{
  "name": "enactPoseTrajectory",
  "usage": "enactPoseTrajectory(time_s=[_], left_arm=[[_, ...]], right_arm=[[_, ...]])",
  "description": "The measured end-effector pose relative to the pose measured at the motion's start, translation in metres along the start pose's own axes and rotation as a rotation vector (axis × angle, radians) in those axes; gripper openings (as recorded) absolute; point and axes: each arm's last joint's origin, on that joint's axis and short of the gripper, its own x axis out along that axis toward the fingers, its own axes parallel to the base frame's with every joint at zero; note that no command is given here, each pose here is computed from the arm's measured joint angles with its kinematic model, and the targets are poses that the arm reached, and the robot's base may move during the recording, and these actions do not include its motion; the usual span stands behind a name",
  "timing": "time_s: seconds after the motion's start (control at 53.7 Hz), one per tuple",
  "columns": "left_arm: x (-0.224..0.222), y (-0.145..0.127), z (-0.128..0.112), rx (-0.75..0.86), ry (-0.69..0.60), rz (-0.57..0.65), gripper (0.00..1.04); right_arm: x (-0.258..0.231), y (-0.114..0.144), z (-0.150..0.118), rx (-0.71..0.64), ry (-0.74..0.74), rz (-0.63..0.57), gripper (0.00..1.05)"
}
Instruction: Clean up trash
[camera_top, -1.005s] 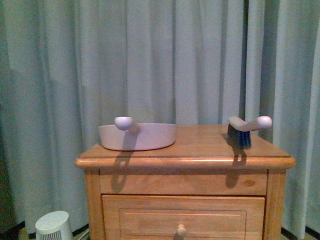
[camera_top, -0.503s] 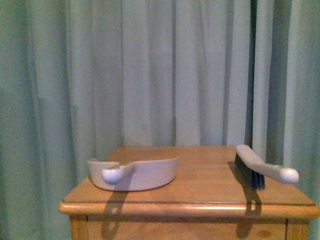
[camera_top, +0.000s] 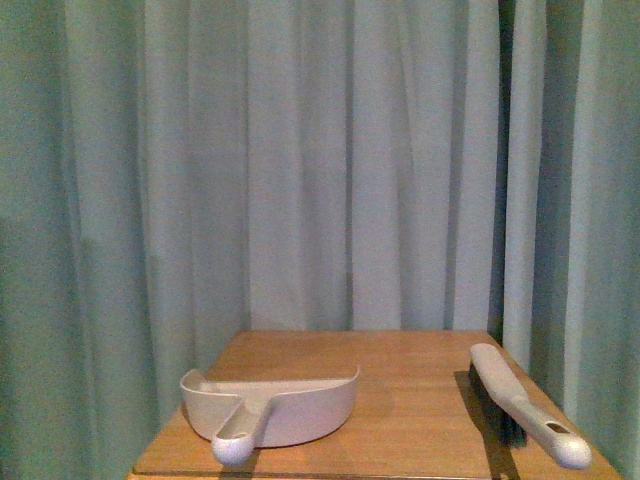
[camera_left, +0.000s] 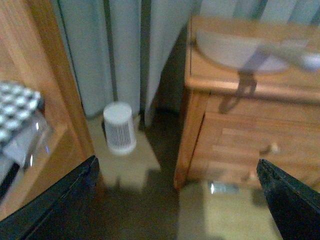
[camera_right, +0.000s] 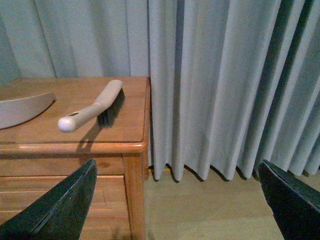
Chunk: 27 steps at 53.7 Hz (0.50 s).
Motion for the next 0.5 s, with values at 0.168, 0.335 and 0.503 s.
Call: enactPoseTrajectory(time_s=[0.168, 0.335, 0.503], left_arm=[[0.016, -0.022, 0.077, 0.103, -0.002, -0.013, 0.97], [0.050, -0.075, 0.140, 0.183, 0.063, -0.129, 0.97], [0.089, -0.124, 0.165, 0.246, 0.138, -0.159, 0.97]], right_arm=[[0.000, 0.000, 0.000, 0.000, 0.000, 0.000, 0.97], [0.000, 0.000, 0.000, 0.000, 0.000, 0.000, 0.97], [0.000, 0.000, 0.000, 0.000, 0.000, 0.000, 0.97]])
